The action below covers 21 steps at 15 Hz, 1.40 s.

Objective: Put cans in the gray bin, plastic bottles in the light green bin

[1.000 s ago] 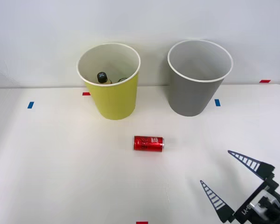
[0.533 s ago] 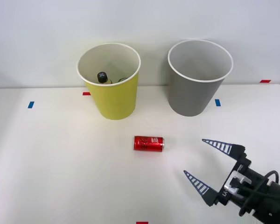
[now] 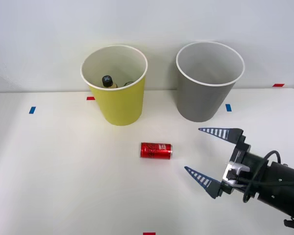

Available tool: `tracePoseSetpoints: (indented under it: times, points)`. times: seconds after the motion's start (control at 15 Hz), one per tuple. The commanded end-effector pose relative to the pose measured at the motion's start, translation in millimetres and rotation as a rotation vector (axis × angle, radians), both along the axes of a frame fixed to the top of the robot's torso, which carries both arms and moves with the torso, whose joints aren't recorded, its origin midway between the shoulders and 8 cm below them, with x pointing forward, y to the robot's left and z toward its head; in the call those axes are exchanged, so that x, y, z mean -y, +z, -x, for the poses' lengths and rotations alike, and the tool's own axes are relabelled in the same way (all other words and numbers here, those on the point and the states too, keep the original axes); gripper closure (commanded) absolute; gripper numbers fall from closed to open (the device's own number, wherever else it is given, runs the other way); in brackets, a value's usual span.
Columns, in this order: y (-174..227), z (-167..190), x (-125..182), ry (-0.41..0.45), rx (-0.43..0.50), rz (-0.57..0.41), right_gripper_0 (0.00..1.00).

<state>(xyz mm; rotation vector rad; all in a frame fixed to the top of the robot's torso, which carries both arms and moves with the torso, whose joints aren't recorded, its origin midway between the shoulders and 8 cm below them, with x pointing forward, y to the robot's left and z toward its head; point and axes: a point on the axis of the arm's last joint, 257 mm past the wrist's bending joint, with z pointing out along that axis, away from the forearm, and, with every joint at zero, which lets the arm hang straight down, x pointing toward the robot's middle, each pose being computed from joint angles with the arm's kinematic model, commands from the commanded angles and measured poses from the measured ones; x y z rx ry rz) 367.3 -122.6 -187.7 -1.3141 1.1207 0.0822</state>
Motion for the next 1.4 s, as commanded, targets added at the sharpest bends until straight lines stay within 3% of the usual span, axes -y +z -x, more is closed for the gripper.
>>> tracePoseSetpoints:
  times: [0.07,0.2,0.53,0.87,1.13,1.4]
  points:
    - [-3,-5,-10,0.037,0.069,0.09,0.0]
    - [-3,-6,-21,0.073,0.123,0.145,0.0]
    - [-2,-2,-64,0.176,0.132,0.175,0.0]
    - [-13,-25,-72,0.084,0.099,0.214,0.0]
    - [-26,-29,-81,0.021,-0.047,0.178,0.0]
    - [-17,-25,-86,-0.114,-0.2,0.176,0.0]
